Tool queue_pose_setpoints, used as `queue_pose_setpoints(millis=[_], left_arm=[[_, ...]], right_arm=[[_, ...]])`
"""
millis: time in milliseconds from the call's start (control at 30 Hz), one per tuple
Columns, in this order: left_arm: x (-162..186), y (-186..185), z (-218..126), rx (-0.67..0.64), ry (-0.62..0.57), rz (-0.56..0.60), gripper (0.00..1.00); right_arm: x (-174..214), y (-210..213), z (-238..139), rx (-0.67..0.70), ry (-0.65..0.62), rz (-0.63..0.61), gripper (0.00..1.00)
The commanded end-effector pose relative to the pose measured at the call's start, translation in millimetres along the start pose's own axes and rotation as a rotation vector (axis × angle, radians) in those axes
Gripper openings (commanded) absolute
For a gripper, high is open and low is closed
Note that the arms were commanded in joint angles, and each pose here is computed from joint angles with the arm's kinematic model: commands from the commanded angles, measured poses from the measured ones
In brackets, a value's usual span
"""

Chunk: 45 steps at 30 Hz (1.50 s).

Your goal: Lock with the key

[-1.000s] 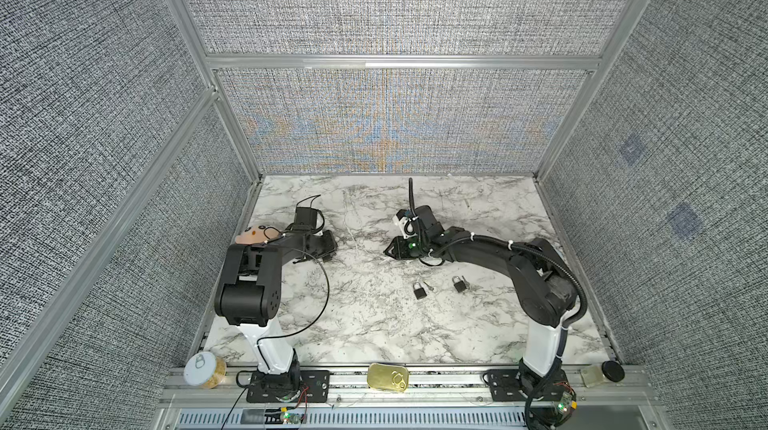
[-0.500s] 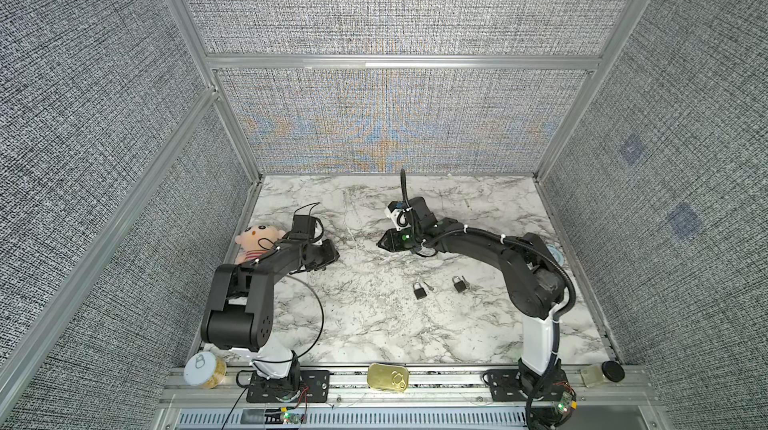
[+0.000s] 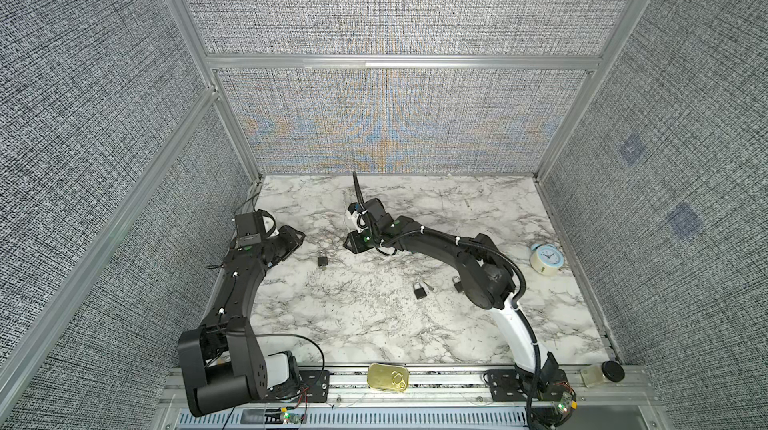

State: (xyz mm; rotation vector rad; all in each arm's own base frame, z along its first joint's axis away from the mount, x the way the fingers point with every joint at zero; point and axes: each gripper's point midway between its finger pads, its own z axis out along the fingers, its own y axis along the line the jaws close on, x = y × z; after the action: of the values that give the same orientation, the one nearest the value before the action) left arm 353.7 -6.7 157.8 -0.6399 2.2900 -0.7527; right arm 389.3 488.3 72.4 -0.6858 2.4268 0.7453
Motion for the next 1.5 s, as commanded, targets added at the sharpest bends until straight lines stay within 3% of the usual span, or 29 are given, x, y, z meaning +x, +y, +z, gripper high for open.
queue_pose_setpoints(millis=[0,333,533,1100,1467], left_arm=[[0,-2,-11,0.036,0.003,-0.022,0.44],[9,2,-20,0.135,0.017,-0.056,0.44],[15,-6,-22,0.195,0.027,-0.047,0.44],[23,-8,-24,0.224,0.037,-0.036,0.44],[24,-8,-24,0.224,0.034,-0.035,0.44]], right_arm=[[1,7,11,0.069,-0.004,-0.007,0.44],[-2,46,45,0.158,-0.068,-0.070,0.51],[-3,47,51,0.255,-0.110,-0.105,0.56],[32,45,68,0.300,-0.023,-0.123,0.56],[33,42,49,0.309,-0.014,-0.146,0.38]])
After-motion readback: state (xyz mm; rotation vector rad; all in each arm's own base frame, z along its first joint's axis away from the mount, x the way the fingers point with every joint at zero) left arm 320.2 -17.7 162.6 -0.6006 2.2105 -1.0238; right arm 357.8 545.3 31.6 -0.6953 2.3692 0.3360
